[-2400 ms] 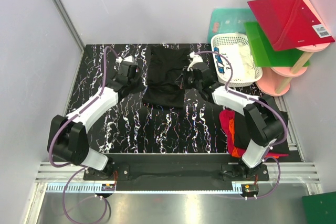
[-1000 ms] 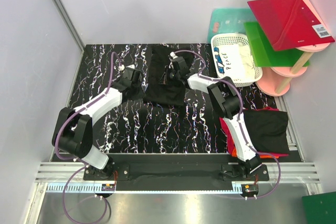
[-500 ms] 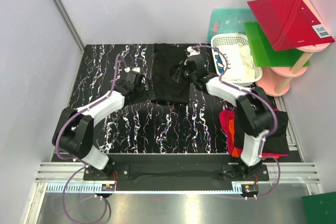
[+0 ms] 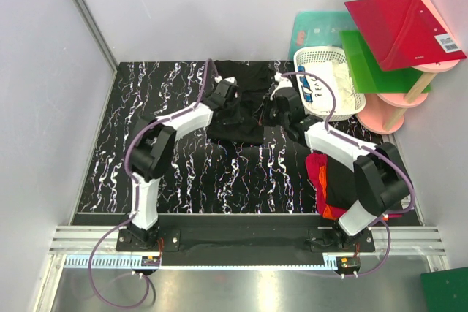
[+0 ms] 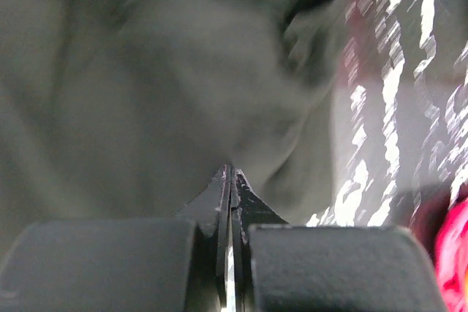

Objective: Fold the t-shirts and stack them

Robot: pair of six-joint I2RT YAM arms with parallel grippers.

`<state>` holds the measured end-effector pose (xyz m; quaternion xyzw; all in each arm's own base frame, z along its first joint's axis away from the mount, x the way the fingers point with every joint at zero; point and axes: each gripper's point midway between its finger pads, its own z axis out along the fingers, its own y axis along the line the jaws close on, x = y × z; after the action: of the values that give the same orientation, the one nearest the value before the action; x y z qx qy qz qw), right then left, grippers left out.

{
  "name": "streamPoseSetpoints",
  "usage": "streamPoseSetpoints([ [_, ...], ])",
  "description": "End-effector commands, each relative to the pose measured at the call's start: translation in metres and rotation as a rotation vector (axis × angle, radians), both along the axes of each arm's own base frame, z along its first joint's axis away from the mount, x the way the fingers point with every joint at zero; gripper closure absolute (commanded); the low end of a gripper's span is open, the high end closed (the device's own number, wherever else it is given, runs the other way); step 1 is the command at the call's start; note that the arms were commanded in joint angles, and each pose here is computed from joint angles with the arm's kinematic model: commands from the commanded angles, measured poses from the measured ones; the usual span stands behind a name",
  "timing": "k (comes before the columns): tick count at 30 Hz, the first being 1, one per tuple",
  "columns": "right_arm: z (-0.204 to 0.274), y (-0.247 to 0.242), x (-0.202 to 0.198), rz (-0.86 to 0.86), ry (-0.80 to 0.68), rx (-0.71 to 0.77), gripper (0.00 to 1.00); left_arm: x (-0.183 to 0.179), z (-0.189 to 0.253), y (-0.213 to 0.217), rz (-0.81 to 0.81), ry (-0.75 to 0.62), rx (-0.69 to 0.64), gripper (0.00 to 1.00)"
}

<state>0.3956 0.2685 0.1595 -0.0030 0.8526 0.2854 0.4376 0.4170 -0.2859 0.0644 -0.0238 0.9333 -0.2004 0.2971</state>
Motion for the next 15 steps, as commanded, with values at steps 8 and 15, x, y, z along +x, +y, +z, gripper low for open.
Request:
streamPoseSetpoints([
  [8,-0.009,-0.009,-0.012,0.001,0.020,-0.019,0.94,0.008,-0.030,-0.018,0.000,0.224,0.064,1.00],
  [15,-0.010,-0.022,-0.029,-0.012,0.040,-0.033,0.92,-0.055,-0.052,-0.005,-0.025,0.312,0.035,1.00],
])
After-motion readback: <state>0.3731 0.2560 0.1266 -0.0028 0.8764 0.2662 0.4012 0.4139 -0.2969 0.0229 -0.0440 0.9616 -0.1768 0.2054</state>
